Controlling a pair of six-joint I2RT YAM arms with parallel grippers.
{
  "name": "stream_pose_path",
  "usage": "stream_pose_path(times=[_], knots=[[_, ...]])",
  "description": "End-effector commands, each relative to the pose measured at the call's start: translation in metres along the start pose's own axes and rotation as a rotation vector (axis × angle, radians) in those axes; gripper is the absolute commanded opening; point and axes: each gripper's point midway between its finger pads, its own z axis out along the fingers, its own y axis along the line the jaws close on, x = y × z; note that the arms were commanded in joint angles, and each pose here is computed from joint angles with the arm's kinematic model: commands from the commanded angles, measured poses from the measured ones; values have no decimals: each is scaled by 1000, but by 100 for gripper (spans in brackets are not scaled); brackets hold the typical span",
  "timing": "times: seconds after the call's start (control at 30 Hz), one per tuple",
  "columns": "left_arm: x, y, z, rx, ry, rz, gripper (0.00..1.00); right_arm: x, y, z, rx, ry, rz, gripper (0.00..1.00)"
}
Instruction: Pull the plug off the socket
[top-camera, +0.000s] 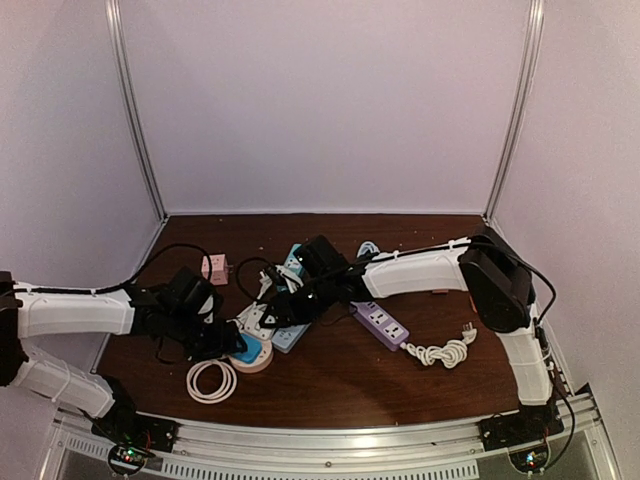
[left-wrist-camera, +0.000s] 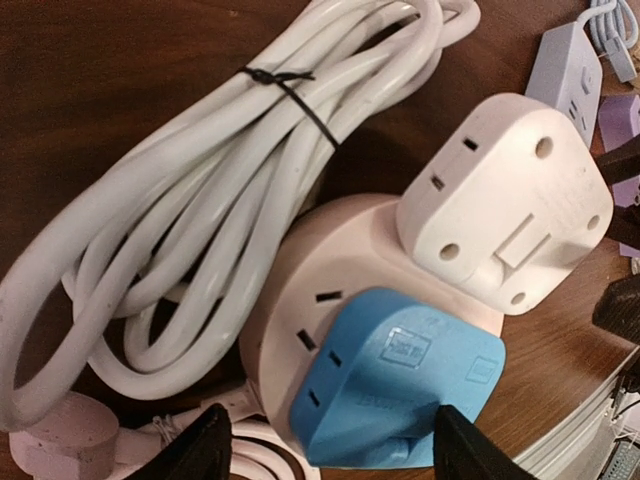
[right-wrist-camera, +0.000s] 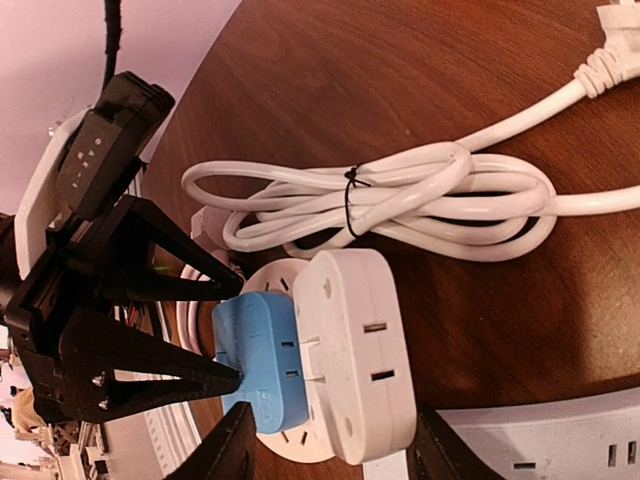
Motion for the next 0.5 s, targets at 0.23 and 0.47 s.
stream_pose_path(times=[0.23,0.47], knots=[[13,31,11,-160,55,-24,70,8,10,9,-105,5,35,38],[11,32,12,-172,59,-25,70,13,8,11,-107,19,38,34]])
